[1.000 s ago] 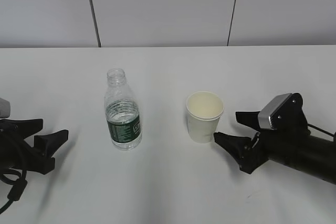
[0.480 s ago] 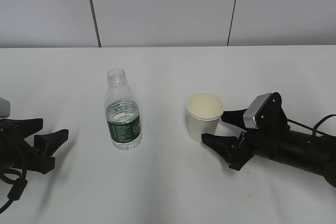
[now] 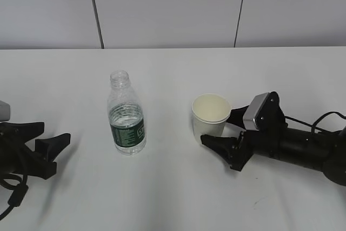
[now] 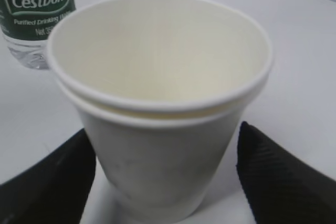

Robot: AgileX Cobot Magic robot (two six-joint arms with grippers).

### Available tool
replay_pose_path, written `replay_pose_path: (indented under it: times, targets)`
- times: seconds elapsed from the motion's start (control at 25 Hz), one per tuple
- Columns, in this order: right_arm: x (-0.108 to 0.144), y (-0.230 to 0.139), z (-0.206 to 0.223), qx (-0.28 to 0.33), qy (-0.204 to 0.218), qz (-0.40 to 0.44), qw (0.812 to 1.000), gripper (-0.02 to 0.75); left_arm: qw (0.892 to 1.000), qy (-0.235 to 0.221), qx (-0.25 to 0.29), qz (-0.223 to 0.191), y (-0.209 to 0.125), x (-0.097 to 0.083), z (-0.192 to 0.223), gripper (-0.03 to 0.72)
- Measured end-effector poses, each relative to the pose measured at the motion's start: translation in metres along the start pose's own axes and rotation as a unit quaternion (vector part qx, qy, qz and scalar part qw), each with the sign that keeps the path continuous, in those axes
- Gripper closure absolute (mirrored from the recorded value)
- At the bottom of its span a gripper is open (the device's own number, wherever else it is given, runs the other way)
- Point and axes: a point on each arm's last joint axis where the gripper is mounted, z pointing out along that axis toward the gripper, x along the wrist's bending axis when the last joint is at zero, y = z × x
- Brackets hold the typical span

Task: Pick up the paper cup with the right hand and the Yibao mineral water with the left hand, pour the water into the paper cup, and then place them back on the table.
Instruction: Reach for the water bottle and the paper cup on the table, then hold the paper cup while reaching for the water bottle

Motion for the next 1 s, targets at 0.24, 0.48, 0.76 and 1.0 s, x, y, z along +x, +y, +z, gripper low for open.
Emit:
replay_pose_path:
  times: [0.24, 0.48, 0.76, 1.0]
  targets:
    - [-0.0007, -0.0075, 0.0045, 0.004, 0.005, 0.003, 1.0, 0.104, 1.0, -0.001, 0.0, 0.0, 0.0, -0.0001, 0.0, 0.239]
    - [-0.0009, -0.006, 0.0059, 0.001, 0.014, -0.006, 1.0, 0.136, 1.0, -0.008, 0.0, 0.004, -0.0001, -0.0015, 0.0, 0.239]
    - [-0.0036, -0.0031, 0.0086, -0.005, 0.02, 0.006, 1.0, 0.145, 1.0, -0.01, 0.001, 0.004, -0.0001, -0.0018, 0.0, 0.239]
    - [-0.0032, -0.0026, 0.0096, -0.006, 0.029, 0.002, 1.0, 0.145, 1.0, -0.01, 0.001, 0.004, -0.0001, -0.0018, 0.0, 0.239]
